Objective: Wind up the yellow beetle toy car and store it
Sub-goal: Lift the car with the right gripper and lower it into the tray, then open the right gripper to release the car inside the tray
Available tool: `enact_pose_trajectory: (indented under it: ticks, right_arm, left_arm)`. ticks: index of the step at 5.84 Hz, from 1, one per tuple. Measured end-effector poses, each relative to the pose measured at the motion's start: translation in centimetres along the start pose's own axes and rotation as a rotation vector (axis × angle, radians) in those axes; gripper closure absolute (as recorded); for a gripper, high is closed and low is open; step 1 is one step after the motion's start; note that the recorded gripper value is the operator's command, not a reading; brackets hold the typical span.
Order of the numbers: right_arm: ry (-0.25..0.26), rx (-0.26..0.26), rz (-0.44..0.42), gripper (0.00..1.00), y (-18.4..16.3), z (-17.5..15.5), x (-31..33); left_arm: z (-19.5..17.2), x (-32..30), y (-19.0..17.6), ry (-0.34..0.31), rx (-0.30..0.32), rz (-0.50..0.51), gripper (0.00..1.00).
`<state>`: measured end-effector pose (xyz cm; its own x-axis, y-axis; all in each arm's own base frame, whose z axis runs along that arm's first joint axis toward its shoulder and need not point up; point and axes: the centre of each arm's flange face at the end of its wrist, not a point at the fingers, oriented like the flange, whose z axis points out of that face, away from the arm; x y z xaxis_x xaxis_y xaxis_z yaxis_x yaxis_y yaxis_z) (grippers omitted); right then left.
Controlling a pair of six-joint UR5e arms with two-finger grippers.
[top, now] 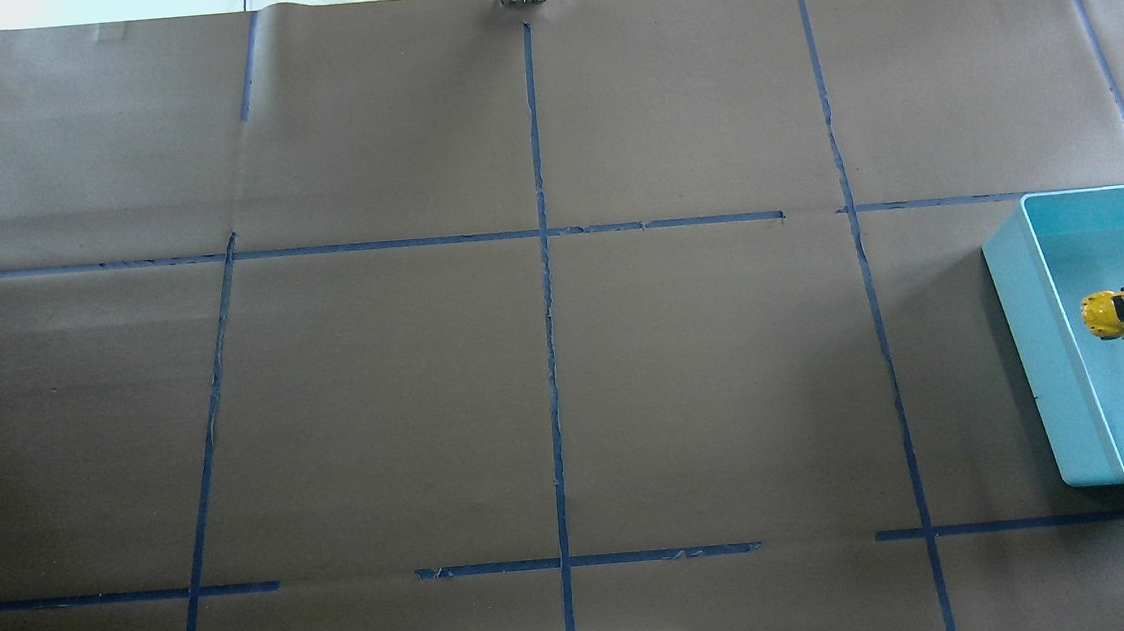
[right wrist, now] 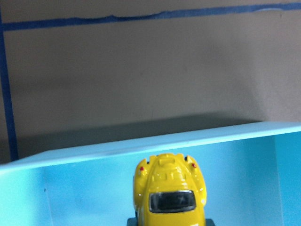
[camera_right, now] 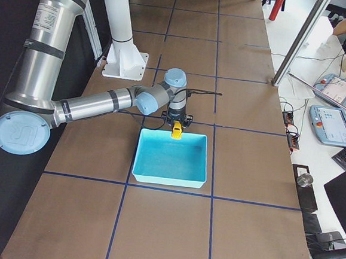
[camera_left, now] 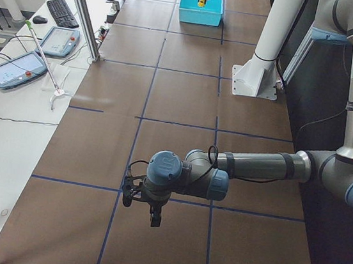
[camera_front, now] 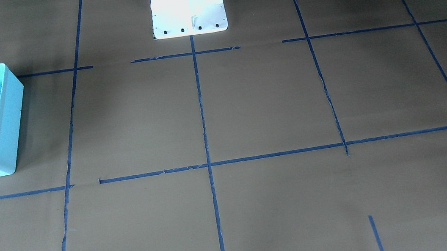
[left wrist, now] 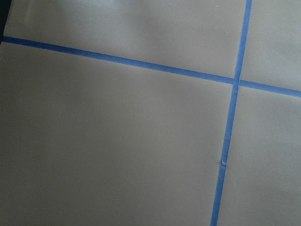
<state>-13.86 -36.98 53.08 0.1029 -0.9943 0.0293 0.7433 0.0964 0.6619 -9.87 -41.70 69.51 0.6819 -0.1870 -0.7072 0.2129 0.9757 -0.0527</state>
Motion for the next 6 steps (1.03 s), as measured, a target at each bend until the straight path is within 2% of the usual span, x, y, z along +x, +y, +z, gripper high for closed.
enact_pose_trajectory:
  ticks: [2,3,5,6]
  right_arm:
    - [-0.052,-0.057,-0.046,0.99,3.7,3.6,0.0]
    - [-0.053,-0.057,-0.056,0.99,5.5,5.7,0.1]
    - [-0.01,-0.01,-0.071,0.96,8.7,9.4,0.2]
    - [0.003,0.004,-0.071,0.76,8.9,9.7,0.3]
  left_arm:
    - [0.0,0.1,-0.1,0.0,0.0,0.002,0.0]
    - [0.0,0.1,-0.1,0.0,0.0,0.002,0.0]
    - [0.0,0.2,-0.1,0.0,-0.001,0.003,0.0]
    - [0.0,0.2,-0.1,0.0,-0.001,0.003,0.0]
